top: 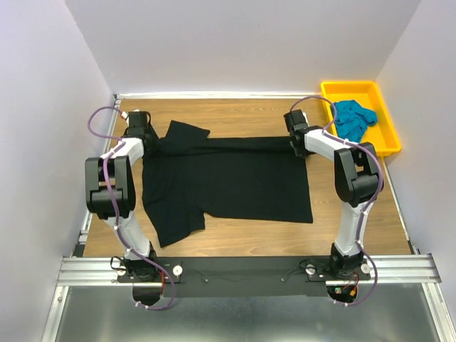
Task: Fold and stack the t-shirts
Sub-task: Flatten the tshirt out
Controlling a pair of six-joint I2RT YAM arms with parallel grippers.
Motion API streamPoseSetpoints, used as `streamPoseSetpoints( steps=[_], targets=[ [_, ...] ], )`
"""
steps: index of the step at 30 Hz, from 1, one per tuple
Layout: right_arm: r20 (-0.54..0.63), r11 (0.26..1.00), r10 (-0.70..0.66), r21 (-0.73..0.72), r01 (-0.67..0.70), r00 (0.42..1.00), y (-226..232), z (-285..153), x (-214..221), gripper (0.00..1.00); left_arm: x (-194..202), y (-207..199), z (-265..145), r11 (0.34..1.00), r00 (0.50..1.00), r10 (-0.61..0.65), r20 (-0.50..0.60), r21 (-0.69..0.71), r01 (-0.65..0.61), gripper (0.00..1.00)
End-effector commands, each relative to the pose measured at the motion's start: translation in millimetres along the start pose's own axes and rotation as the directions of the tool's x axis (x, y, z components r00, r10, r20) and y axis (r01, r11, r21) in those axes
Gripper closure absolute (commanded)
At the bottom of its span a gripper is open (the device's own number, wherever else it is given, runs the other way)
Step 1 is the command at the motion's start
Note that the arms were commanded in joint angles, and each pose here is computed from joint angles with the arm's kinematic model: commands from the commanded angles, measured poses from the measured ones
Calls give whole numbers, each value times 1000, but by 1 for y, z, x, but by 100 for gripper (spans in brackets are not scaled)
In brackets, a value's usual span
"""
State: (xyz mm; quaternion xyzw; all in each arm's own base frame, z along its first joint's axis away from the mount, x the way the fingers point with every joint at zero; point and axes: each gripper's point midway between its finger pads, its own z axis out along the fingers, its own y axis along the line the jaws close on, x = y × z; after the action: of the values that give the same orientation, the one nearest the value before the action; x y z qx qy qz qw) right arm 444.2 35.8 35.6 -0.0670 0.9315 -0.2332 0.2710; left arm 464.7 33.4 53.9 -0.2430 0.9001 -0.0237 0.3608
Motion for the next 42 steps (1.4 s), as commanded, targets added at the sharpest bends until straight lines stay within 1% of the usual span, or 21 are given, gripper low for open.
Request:
streamPoseSetpoints(
  steps=[1, 2, 3, 4, 8, 12, 14, 16, 17, 18, 19, 20, 22, 23, 26, 27, 28, 32, 34, 36, 42],
  targets=[
    [-42, 984, 86, -155, -91, 995, 9, -35, 3, 55, -22, 12, -34, 997, 992, -59, 114, -35, 63, 34],
    [-51, 980, 89, -175, -97, 995, 10, -41, 6, 50, -29, 11, -45, 997, 987, -68, 144, -27, 73, 31],
    [-38, 975, 109, -193, -114, 993, 8, -50, 3, 46, -28, 13, -50, 997, 986, -73, 148, -28, 78, 26],
    [-49, 968, 107, -222, -115, 993, 11, -55, 7, 40, -34, 11, -60, 996, 982, -83, 172, -14, 86, 18],
    [-17, 946, 151, -289, -149, 988, 11, -76, -4, 30, -39, 10, -76, 996, 977, -84, 198, 0, 86, 5],
    [18, 932, 192, -315, -177, 981, 10, -85, -23, 29, -41, 9, -81, 997, 977, -76, 202, 7, 76, 6],
    [2, 936, 195, -301, -185, 981, 11, -76, -24, 30, -40, 8, -77, 997, 977, -78, 196, 8, 78, 6],
    [-17, 926, 245, -291, -239, 969, 9, -69, -27, 31, -37, 5, -71, 996, 980, -91, 176, 17, 90, 6],
    [-48, 905, 302, -301, -302, 952, 6, -62, -27, 32, -35, 3, -69, 995, 981, -101, 166, 31, 97, 6],
    [-54, 896, 315, -311, -316, 948, 4, -59, -27, 32, -34, 1, -68, 994, 981, -109, 163, 37, 104, 6],
    [-97, 856, 388, -332, -397, 917, -1, -53, -24, 33, -35, -1, -68, 991, 978, -129, 164, 47, 123, 6],
    [-99, 826, 434, -353, -439, 895, -3, -51, -28, 34, -34, -1, -65, 990, 977, -138, 161, 49, 132, 6],
    [-147, 748, 528, -385, -540, 836, -4, -46, -28, 34, -34, -2, -63, 987, 975, -156, 159, 51, 150, 6],
    [-195, 678, 586, -413, -608, 786, -7, -40, -24, 35, -35, -3, -60, 985, 973, -170, 159, 50, 164, 6],
    [-254, 581, 652, -439, -685, 715, -9, -28, -19, 37, -35, -5, -52, 983, 972, -182, 149, 57, 175, 7],
    [-278, 546, 682, -423, -724, 677, -15, -21, -16, 37, -34, -7, -50, 983, 973, -182, 141, 61, 175, 8],
    [-298, 521, 691, -425, -740, 658, -16, -19, -13, 37, -36, -9, -49, 983, 973, -181, 141, 67, 173, 10],
    [-337, 495, 703, -399, -772, 626, -12, -8, -1, 37, -35, -16, -41, 983, 979, -169, 116, 87, 160, 17],
    [-365, 475, 710, -384, -792, 602, -8, -3, 7, 38, -34, -18, -36, 984, 981, -163, 105, 90, 154, 19],
    [-374, 464, 716, -375, -803, 589, -6, -1, 11, 39, -33, -20, -33, 985, 983, -155, 98, 90, 146, 20],
    [-441, 388, 738, -341, -856, 510, 10, 7, 23, 39, -29, -23, -27, 987, 986, -144, 79, 90, 137, 21]
  ],
)
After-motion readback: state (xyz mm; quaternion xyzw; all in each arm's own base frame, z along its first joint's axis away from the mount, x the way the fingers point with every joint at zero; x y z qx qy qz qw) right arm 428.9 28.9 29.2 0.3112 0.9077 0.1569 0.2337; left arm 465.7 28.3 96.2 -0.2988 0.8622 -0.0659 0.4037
